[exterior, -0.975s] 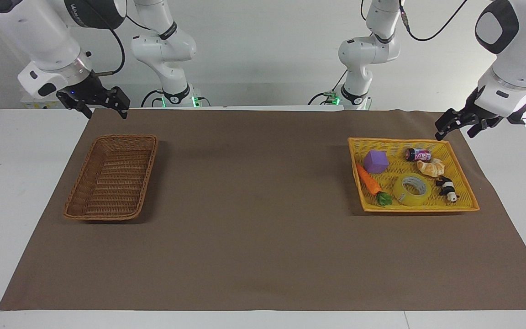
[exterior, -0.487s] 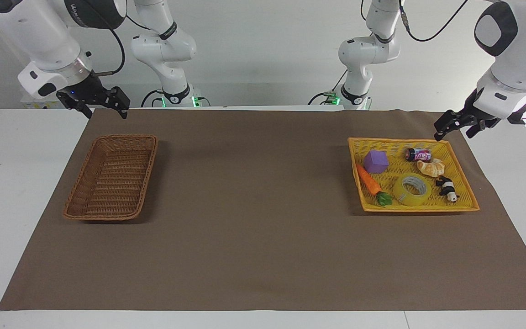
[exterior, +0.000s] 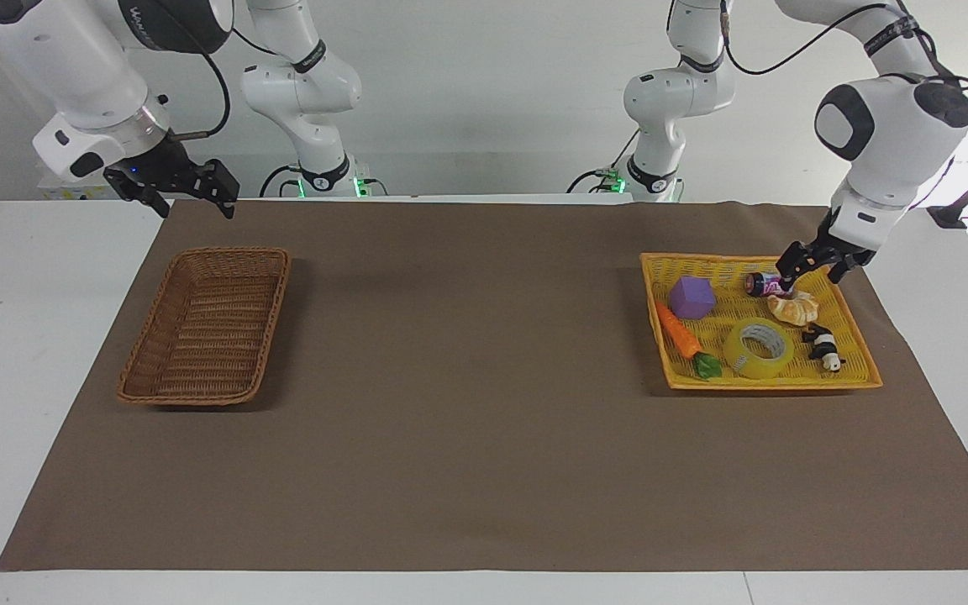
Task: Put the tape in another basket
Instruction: 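Reach the left gripper down to the yellow-green tape roll in the yellow basket, then grasp the tape roll rim with the left gripper and lift it, then carry the tape toward the middle with the left gripper while the right gripper approaches, then grasp the tape rim with the right gripper beside the left gripper, then open the left gripper and withdraw it while the right gripper holds the tape, then carry the tape with the right gripper and lower it into the wicker basket, then open the right gripper to release the tape in the wicker basket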
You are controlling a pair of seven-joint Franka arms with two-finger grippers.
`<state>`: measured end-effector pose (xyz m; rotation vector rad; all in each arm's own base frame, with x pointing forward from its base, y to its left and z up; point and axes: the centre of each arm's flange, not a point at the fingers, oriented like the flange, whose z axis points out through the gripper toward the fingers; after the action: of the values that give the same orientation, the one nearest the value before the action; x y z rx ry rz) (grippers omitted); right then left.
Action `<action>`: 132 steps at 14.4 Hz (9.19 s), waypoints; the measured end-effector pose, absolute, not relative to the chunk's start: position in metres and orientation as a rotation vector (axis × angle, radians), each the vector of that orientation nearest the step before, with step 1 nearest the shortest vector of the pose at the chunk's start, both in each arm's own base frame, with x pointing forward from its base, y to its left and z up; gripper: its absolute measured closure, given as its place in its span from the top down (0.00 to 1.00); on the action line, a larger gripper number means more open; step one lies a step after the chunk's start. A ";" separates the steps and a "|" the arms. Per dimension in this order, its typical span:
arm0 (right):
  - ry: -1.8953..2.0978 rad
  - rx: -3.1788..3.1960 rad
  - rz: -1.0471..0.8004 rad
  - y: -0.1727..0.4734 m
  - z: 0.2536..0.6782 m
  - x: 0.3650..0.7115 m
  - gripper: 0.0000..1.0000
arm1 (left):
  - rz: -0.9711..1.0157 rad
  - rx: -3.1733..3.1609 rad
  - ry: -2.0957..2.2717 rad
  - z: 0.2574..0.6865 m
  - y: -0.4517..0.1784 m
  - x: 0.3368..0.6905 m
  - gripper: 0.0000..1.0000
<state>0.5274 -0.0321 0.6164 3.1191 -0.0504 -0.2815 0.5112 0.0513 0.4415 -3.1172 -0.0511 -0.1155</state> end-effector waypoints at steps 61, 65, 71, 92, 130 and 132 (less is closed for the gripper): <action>-0.434 4.218 -0.300 0.232 0.407 0.547 1.00 | 0.167 -3.348 0.020 0.482 -0.353 0.496 0.22; -0.528 4.235 -0.339 0.238 0.399 0.547 1.00 | 0.168 -3.347 0.014 0.482 -0.352 0.496 0.22; -0.473 4.224 -0.311 0.266 0.398 0.537 1.00 | 0.169 -3.346 0.004 0.481 -0.351 0.497 0.22; -0.403 4.243 -0.267 0.269 0.395 0.536 0.54 | 0.048 -3.404 -0.104 0.540 -0.328 0.504 0.86; 0.474 3.895 -0.081 -0.254 0.307 0.512 0.91 | 0.151 -3.137 0.097 0.626 -0.039 0.551 1.00; 0.581 3.798 -0.061 -0.246 0.322 0.523 1.00 | 0.176 -3.134 0.106 0.619 -0.042 0.551 1.00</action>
<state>0.5227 -0.2465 0.3216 3.7980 0.5812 -0.0607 0.5506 -0.0417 0.6186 -3.1343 0.1059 0.1758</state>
